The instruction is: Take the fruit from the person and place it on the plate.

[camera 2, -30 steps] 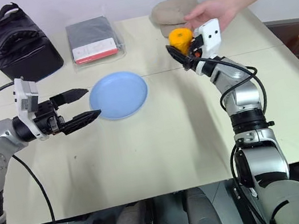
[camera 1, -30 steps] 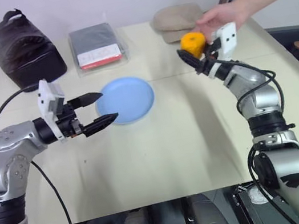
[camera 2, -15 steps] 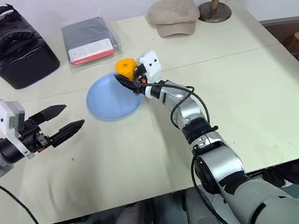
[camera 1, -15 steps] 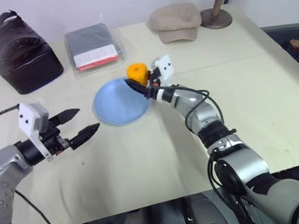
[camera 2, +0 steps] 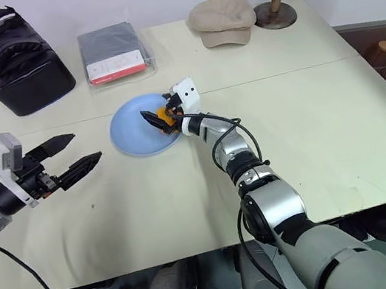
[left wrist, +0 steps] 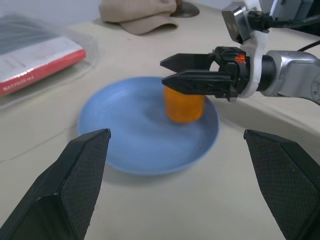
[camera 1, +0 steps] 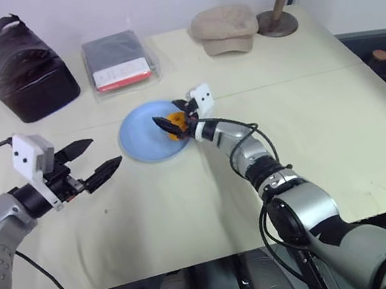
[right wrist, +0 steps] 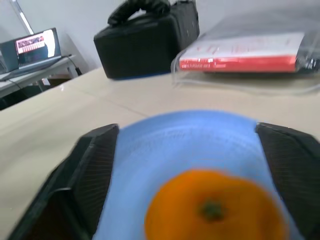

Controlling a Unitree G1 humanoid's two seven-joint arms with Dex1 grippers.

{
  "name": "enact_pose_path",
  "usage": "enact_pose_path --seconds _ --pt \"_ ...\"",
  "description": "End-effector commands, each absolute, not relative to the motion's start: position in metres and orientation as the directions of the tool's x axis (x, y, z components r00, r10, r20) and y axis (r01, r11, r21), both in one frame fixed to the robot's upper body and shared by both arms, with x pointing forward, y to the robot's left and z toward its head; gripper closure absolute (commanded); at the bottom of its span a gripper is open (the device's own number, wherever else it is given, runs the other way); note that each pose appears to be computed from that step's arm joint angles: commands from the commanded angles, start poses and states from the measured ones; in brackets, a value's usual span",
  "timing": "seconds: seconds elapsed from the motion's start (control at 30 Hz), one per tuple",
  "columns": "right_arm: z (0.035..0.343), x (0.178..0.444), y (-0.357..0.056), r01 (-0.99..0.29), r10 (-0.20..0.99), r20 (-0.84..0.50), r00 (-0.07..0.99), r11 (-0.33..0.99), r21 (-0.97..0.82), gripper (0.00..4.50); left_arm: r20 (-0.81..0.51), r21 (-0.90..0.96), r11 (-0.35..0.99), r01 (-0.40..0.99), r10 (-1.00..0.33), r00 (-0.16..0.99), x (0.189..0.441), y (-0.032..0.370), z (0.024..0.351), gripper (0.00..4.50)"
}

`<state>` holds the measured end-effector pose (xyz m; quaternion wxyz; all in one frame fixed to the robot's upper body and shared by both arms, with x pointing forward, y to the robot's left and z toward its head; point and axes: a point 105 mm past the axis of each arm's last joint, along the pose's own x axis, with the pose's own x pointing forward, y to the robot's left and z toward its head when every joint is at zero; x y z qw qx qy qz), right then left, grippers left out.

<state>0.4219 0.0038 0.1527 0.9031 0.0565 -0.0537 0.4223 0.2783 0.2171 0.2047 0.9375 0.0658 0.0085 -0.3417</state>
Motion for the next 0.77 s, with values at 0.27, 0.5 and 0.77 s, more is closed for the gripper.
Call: enact_pose_path --seconds 0.27,0.5,0.77 --pt "0.265 0.411 -0.041 -0.754 0.723 0.405 0.560 0.647 -0.113 0.06 0.127 0.186 0.815 0.550 -0.575 0.809 0.297 0.233 0.253 0.00" --pt "0.263 0.382 -0.115 -0.661 0.688 0.312 0.655 0.722 -0.203 0.06 0.078 0.181 0.861 0.476 -0.495 0.866 0.306 0.252 0.239 0.00" --pt "0.211 0.366 -0.191 -0.469 0.488 0.167 0.857 0.872 -0.145 0.06 0.028 0.116 0.895 0.431 -0.436 0.899 0.303 0.263 0.205 0.00"
